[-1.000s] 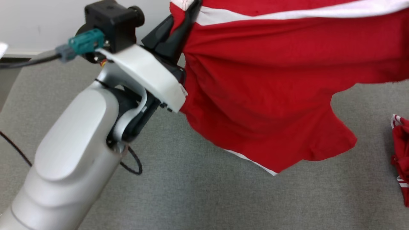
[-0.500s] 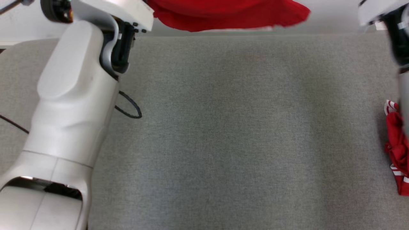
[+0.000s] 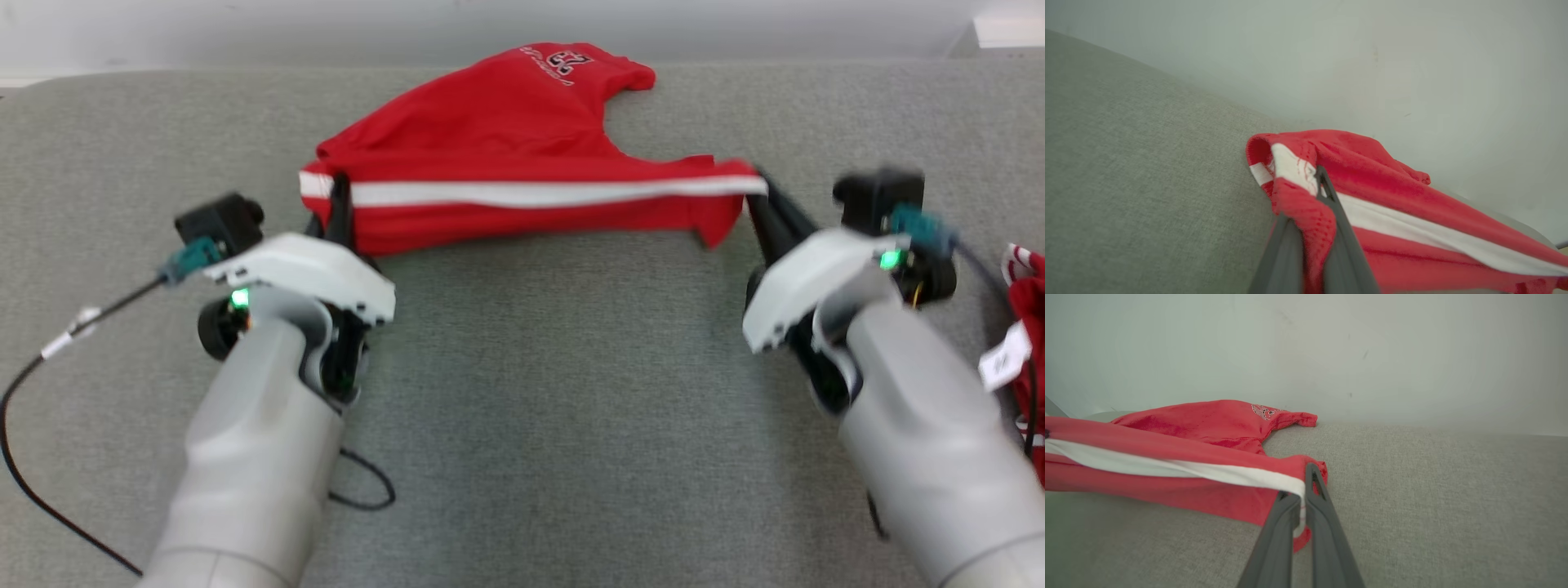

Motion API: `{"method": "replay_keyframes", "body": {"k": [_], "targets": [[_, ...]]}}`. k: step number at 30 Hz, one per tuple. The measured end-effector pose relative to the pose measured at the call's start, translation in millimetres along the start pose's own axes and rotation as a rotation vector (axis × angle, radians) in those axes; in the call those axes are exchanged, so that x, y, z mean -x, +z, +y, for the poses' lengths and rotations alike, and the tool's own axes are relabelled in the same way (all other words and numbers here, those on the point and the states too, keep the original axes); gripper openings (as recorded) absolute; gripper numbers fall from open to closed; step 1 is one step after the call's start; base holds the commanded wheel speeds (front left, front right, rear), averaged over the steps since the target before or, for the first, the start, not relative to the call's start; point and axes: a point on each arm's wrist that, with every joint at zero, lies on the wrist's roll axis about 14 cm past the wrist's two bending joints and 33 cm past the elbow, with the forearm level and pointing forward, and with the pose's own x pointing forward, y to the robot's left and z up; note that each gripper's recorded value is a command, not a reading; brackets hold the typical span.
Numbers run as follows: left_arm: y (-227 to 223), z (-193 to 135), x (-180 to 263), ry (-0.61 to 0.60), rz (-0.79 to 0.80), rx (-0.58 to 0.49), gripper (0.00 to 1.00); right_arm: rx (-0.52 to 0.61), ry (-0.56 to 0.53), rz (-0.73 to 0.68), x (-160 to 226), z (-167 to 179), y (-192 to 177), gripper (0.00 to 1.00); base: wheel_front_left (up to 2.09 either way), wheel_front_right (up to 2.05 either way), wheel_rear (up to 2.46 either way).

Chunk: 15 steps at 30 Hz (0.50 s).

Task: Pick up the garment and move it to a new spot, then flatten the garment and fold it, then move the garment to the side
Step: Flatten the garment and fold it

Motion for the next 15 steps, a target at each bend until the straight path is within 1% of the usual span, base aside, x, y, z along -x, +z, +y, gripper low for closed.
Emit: {"method": "replay_keyframes", "body": {"k": [2, 7, 12, 15], "targets": [[-6.6, 6.2, 8.2, -0.005, 0.008, 0.014, 0.0, -0.038, 0.004, 0.008, 5.9, 3.9, -17.2, 0.0, 0.0, 0.0, 0.0], [-4.5, 10.5, 34.6, -0.033, -0.048, 0.057, 0.0, -0.084, 0.028, -0.009, 34.8, 13.8, -39.8, 0.0, 0.0, 0.0, 0.0], [-19.1, 2.6, 78.5, -0.105, -0.064, -0.003, 0.0, -0.069, 0.045, -0.049, 75.0, 11.0, -43.8, 0.0, 0.0, 0.0, 0.0], [-22.5, -2.4, 107.6, -0.132, -0.084, -0.013, 0.0, -0.065, 0.042, -0.075, 102.7, 4.9, -43.9, 0.0, 0.0, 0.0, 0.0]]}}
